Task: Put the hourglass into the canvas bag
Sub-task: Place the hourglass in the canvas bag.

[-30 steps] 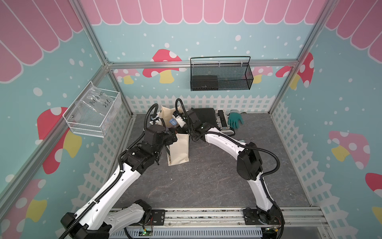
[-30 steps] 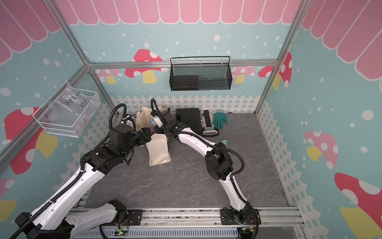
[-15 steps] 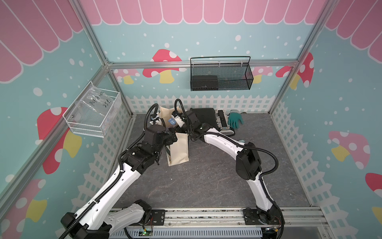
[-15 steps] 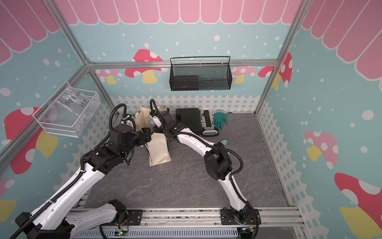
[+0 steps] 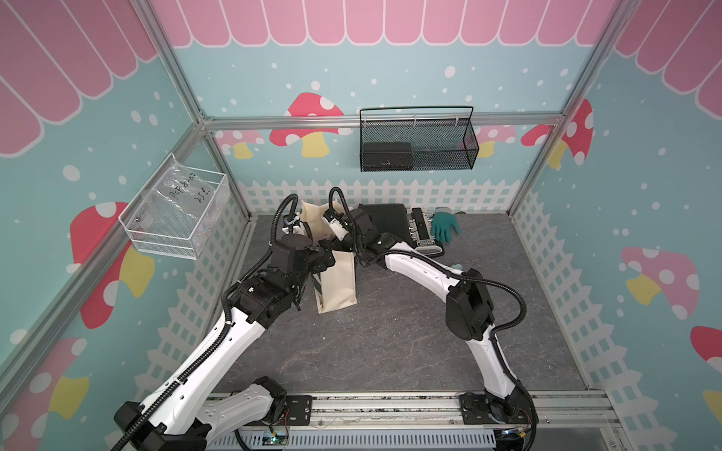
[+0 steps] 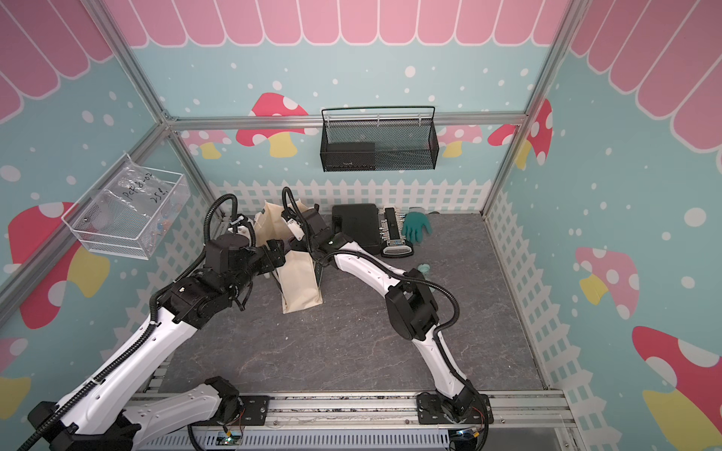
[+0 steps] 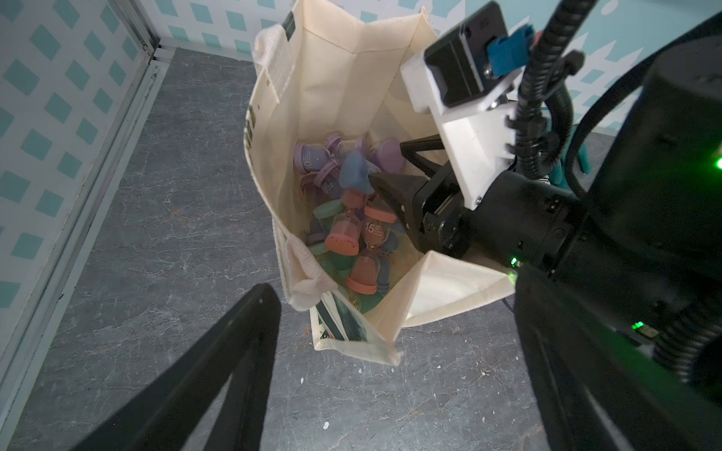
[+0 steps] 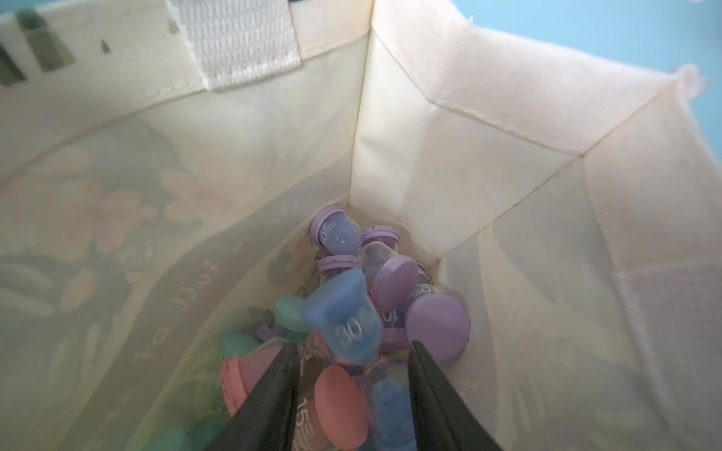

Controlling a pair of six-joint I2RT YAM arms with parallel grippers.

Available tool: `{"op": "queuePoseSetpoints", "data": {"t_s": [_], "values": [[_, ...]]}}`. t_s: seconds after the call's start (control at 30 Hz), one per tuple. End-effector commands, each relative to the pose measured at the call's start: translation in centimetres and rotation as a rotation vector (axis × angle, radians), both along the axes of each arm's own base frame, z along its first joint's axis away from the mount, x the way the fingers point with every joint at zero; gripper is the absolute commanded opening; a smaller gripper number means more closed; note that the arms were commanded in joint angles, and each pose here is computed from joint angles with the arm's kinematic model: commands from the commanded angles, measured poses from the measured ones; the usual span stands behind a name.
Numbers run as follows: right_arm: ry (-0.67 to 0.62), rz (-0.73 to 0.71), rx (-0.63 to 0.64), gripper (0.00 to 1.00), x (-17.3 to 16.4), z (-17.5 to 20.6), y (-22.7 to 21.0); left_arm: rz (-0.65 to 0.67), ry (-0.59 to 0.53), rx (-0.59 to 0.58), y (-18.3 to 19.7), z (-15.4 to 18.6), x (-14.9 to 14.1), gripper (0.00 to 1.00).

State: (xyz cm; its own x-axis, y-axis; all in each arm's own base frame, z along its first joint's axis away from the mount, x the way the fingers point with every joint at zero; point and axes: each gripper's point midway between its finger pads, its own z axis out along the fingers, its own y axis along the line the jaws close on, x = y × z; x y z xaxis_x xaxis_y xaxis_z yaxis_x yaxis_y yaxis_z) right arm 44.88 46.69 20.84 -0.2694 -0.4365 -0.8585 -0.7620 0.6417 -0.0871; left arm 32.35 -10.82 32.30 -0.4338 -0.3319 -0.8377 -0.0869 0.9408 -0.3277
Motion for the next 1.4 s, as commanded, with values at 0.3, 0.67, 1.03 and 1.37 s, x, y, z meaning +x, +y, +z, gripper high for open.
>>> {"op": "queuePoseSetpoints", "data": {"t_s": [0.3, 0.67, 1.03, 1.37], "values": [[-0.018, 0.088, 0.136, 0.59, -3.6, 6.9, 0.4, -0.030, -0.033, -0.044, -0.2, 2.6, -0.6, 0.92], [-0.090, 0.026, 0.275, 0.74, -5.7, 15.0, -3.4, -0.117, -0.064, -0.139, -1.5, 4.8, -2.0, 0.93], [-0.060, -0.317, 0.254, 0.84, -4.7, 13.4, -16.0, -0.257, -0.027, -0.169, -6.2, 2.9, -1.9, 0.97], [0.098, -0.593, 0.219, 0.89, -5.0, 4.5, -27.9, -0.344, -0.011, -0.205, -10.7, 0.5, -1.9, 0.98]]}}
